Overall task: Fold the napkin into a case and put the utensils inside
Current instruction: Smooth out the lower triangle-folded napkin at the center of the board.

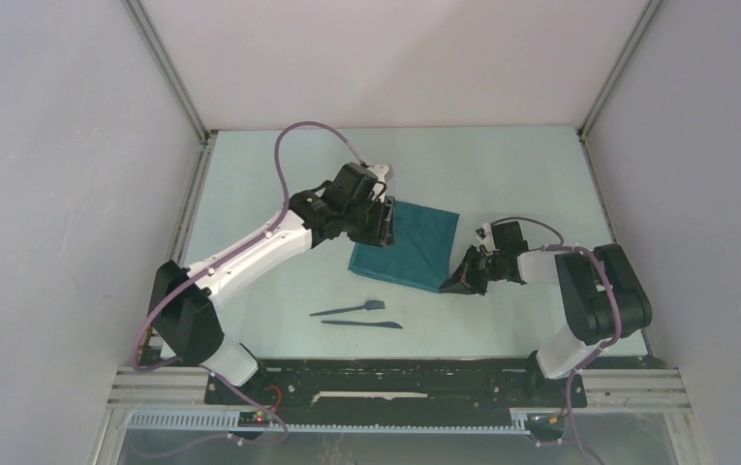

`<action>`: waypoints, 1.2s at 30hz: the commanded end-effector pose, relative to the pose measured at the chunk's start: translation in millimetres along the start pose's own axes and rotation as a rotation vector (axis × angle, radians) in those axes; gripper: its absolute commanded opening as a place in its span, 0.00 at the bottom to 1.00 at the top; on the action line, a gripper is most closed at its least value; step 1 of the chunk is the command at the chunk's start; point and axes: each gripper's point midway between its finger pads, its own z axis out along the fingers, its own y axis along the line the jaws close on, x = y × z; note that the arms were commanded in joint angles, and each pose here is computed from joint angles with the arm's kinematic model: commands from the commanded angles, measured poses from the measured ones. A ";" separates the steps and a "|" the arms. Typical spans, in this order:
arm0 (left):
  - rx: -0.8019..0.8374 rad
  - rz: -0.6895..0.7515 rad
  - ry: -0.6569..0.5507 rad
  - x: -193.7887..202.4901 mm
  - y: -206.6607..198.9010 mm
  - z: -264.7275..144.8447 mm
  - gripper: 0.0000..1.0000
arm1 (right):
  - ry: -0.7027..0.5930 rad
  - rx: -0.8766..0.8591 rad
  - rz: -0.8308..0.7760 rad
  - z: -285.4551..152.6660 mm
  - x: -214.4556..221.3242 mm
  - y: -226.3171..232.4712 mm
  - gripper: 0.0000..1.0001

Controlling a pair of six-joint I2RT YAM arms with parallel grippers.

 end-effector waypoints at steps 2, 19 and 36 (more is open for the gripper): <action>0.026 0.036 -0.074 -15.3 -3.6 -17.7 0.49 | 0.029 0.085 0.010 -21.7 -1.9 -16.7 0.00; 0.358 -0.351 -0.135 -28.2 -18.5 21.7 0.51 | -0.219 0.409 -0.089 -107.9 -74.4 -2.6 0.56; 0.400 -0.698 -0.272 -114.0 50.3 150.5 0.48 | -0.304 -0.330 -0.070 -37.1 -207.4 96.8 0.67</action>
